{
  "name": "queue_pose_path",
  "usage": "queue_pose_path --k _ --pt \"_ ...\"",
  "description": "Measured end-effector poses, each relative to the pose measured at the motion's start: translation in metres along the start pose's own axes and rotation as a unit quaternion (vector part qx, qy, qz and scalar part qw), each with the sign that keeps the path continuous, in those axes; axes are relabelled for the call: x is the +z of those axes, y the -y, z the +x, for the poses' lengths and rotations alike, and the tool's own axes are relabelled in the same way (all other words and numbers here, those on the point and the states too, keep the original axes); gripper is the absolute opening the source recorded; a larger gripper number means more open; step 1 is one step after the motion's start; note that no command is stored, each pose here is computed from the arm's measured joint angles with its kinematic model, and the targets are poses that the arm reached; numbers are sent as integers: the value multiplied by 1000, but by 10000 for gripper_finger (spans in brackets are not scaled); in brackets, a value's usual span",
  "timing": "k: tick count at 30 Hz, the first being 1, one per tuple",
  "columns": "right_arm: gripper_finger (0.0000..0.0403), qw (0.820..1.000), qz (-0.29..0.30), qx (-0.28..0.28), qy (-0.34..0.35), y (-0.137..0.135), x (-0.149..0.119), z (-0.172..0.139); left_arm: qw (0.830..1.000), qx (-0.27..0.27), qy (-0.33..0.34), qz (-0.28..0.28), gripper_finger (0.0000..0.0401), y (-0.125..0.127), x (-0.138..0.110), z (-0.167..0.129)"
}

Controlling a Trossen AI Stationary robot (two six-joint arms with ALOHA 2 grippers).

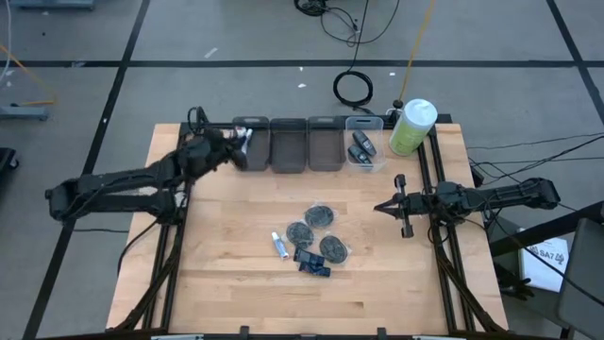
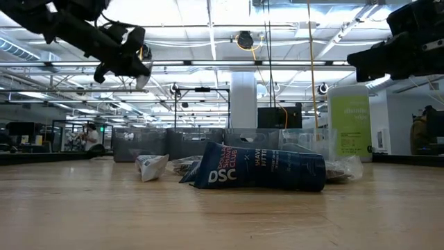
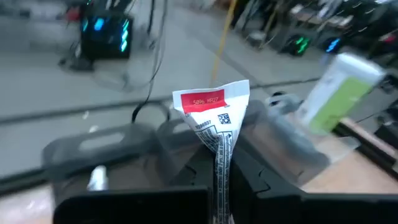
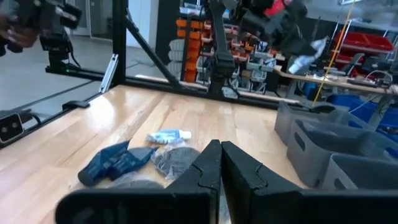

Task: Pick & Place Travel size toiletries
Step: Put the left toothpaste into the left black bin

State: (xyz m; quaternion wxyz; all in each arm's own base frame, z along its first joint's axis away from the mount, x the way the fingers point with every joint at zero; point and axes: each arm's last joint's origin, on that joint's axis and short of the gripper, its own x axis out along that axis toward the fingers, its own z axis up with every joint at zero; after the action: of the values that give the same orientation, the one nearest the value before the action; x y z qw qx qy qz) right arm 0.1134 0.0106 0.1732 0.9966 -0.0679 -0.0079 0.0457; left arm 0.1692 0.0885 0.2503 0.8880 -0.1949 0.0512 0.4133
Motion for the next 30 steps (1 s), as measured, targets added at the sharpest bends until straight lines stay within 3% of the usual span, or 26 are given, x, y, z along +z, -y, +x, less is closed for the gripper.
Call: queue_pose_path --k 6,12,17,30 --pt "4 1000 -4 -2 10 0 2 0 990 78 -114 3 9 -6 15 22" --pt "4 1000 -7 -2 9 0 2 0 977 127 -170 18 12 -14 4 53" --pt "4 1000 -7 -2 9 0 2 0 974 143 -176 18 8 -21 -6 77" --pt "4 1000 -4 -1 9 0 2 0 968 156 -195 21 82 -32 -18 95"
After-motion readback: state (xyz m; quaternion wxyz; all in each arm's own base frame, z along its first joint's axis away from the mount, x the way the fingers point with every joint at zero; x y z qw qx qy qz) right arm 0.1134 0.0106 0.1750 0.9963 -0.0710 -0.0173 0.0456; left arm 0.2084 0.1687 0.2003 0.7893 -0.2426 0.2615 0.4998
